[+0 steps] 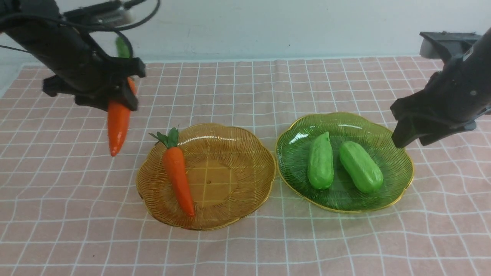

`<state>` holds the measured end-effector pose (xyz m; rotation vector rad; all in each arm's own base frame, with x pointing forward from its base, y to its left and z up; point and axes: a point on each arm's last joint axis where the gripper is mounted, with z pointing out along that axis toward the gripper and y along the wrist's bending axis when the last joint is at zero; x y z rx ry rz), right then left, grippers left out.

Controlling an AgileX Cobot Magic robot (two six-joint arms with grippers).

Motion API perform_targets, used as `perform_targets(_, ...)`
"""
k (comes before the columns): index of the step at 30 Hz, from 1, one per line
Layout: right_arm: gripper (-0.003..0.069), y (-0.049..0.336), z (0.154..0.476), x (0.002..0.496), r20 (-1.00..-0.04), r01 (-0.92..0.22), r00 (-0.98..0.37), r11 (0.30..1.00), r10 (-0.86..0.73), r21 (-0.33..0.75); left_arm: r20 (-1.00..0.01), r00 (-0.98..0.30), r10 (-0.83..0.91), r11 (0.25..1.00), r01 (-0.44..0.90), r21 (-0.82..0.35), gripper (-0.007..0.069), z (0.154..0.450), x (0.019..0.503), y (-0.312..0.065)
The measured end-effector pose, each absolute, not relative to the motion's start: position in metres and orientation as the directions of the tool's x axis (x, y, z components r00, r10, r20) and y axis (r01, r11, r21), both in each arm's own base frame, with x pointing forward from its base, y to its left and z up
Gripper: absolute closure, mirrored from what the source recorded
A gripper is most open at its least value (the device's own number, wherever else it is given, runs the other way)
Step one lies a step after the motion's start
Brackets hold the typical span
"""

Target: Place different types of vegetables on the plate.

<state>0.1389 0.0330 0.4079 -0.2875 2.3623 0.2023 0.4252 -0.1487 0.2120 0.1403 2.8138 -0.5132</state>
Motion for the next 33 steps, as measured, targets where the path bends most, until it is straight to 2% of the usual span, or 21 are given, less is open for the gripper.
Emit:
perform_targets(1, 0.0674, 0.031, 0.408, 0.126, -0.711, -0.265, -0.688, 0.962, -0.146, 0.059, -0.285, -0.958, 0.042, 0.931, 0.141, -0.337, 0.0131, 0.218, 0.427, -0.149)
perform_targets(3, 0.0674, 0.026, 0.402, 0.097, -0.743, -0.267, -0.654, 0.962, -0.143, 0.05, -0.301, -0.952, 0.046, 0.928, 0.152, -0.341, 0.0151, 0.239, 0.431, -0.148)
perform_targets(5, 0.0674, 0.022, 0.389, 0.072, -0.764, -0.267, -0.629, 0.963, -0.14, 0.043, -0.309, -0.948, 0.075, 0.931, 0.178, -0.319, 0.0247, 0.259, 0.433, -0.145)
perform_targets(6, 0.0674, 0.02, 0.376, 0.062, -0.792, -0.264, -0.597, 0.964, -0.13, 0.041, -0.326, -0.941, 0.094, 0.934, 0.197, -0.299, 0.0319, 0.273, 0.435, -0.144)
perform_targets(9, 0.0674, 0.018, 0.35, 0.055, -0.919, -0.245, -0.39, 0.969, -0.056, 0.044, -0.361, -0.924, 0.126, 0.942, 0.226, -0.248, 0.0526, 0.297, 0.436, -0.14)
perform_targets(10, 0.0674, 0.017, 0.345, 0.056, -0.956, -0.235, -0.293, 0.971, -0.025, 0.046, -0.378, -0.916, 0.131, 0.943, 0.233, -0.239, 0.0575, 0.305, 0.437, -0.14)
perform_targets(12, 0.0674, 0.016, 0.326, 0.063, -0.988, -0.211, -0.154, 0.976, 0.019, 0.052, -0.407, -0.904, 0.13, 0.942, 0.24, -0.233, 0.0616, 0.315, 0.438, -0.139)
perform_targets(16, 0.0674, 0.014, 0.317, 0.068, -0.998, -0.191, -0.038, 0.98, 0.05, 0.056, -0.411, -0.902, 0.131, 0.942, 0.242, -0.232, 0.0629, 0.317, 0.438, -0.139)
perform_targets(20, 0.0674, 0.013, 0.306, 0.073, -0.998, -0.177, 0.012, 0.982, 0.062, 0.059, -0.405, -0.904, 0.133, 0.943, 0.242, -0.23, 0.0629, 0.317, 0.437, -0.139)
perform_targets(33, 0.0674, 0.014, 0.275, 0.078, -0.996, -0.172, -0.077, 0.983, 0.048, 0.061, -0.405, -0.902, 0.147, 0.942, 0.253, -0.221, 0.0629, 0.317, 0.437, -0.139)
